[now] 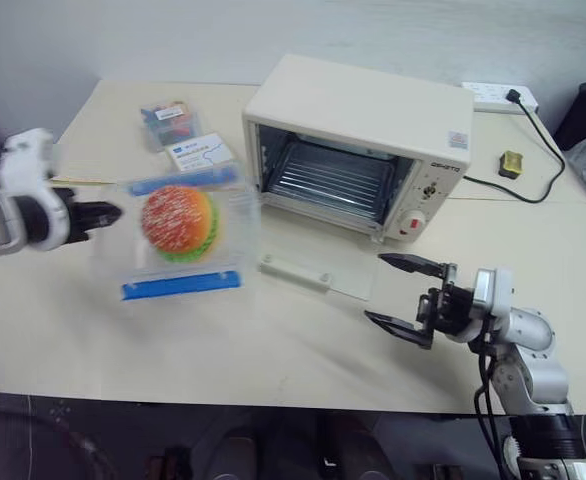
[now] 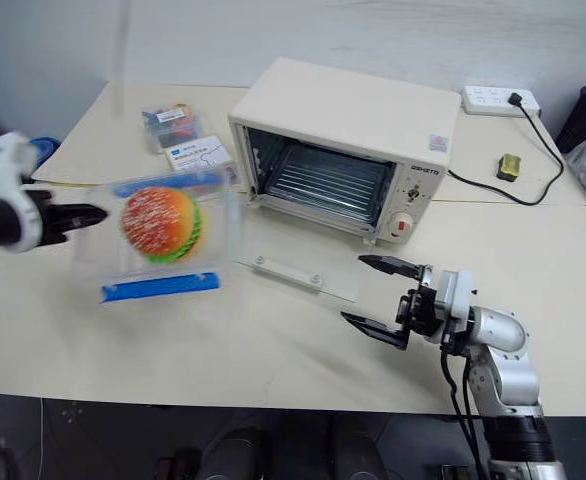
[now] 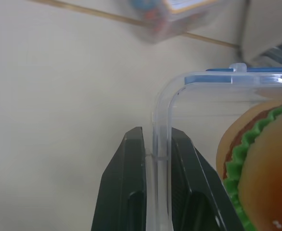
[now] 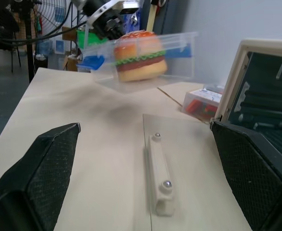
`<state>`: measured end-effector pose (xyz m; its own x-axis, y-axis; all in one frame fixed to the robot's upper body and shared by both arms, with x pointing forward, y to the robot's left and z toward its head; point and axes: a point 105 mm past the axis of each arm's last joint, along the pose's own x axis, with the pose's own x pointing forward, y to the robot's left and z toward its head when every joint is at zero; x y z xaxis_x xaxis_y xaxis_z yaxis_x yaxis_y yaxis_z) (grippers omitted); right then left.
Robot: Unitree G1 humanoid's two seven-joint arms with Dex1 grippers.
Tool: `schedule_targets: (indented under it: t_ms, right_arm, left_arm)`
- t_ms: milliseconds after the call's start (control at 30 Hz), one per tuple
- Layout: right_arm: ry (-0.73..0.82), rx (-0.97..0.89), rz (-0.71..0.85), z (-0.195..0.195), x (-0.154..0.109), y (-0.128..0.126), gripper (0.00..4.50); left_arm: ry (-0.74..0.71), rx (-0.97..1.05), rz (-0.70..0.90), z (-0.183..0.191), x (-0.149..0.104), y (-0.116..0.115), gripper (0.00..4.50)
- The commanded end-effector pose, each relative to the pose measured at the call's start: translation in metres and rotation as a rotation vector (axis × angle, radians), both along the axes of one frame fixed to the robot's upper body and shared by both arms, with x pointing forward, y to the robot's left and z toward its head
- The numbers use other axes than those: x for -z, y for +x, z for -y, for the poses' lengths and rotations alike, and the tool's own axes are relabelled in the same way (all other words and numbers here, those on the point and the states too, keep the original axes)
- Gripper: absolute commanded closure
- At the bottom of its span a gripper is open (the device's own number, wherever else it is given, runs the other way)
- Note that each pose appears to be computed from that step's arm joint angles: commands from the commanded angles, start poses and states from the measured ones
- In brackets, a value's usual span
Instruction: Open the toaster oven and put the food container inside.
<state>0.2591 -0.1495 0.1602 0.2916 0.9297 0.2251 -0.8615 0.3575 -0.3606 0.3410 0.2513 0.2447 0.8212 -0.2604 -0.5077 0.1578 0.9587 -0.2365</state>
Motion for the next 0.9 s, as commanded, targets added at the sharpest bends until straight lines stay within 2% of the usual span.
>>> schedule_targets:
  t_ms: [33,333,633,700,733,900]
  right_arm:
    - [0.004,0.027,0.045,0.004,-0.008,-0.005,0.00]
    - [0.036,0.105,0.056,-0.003,-0.018,-0.018,0.00]
    - [0.067,0.153,0.060,-0.014,-0.029,-0.024,0.00]
    - [0.070,0.158,0.060,-0.016,-0.029,-0.024,0.00]
    - [0.074,0.160,0.059,-0.016,-0.029,-0.023,0.00]
    - [0.081,0.168,0.048,-0.017,-0.030,-0.021,0.00]
  left_arm:
    - [0.071,0.053,-0.036,0.018,-0.001,0.018,4.27]
    - [0.102,0.247,0.007,0.092,-0.005,0.069,4.27]
    - [0.137,0.345,0.037,0.127,0.000,0.091,4.27]
    - [0.149,0.382,0.049,0.135,0.000,0.092,3.55]
    - [0.121,0.392,0.070,0.139,-0.004,0.093,3.43]
    - [-0.050,0.413,0.121,0.144,-0.022,0.090,2.02]
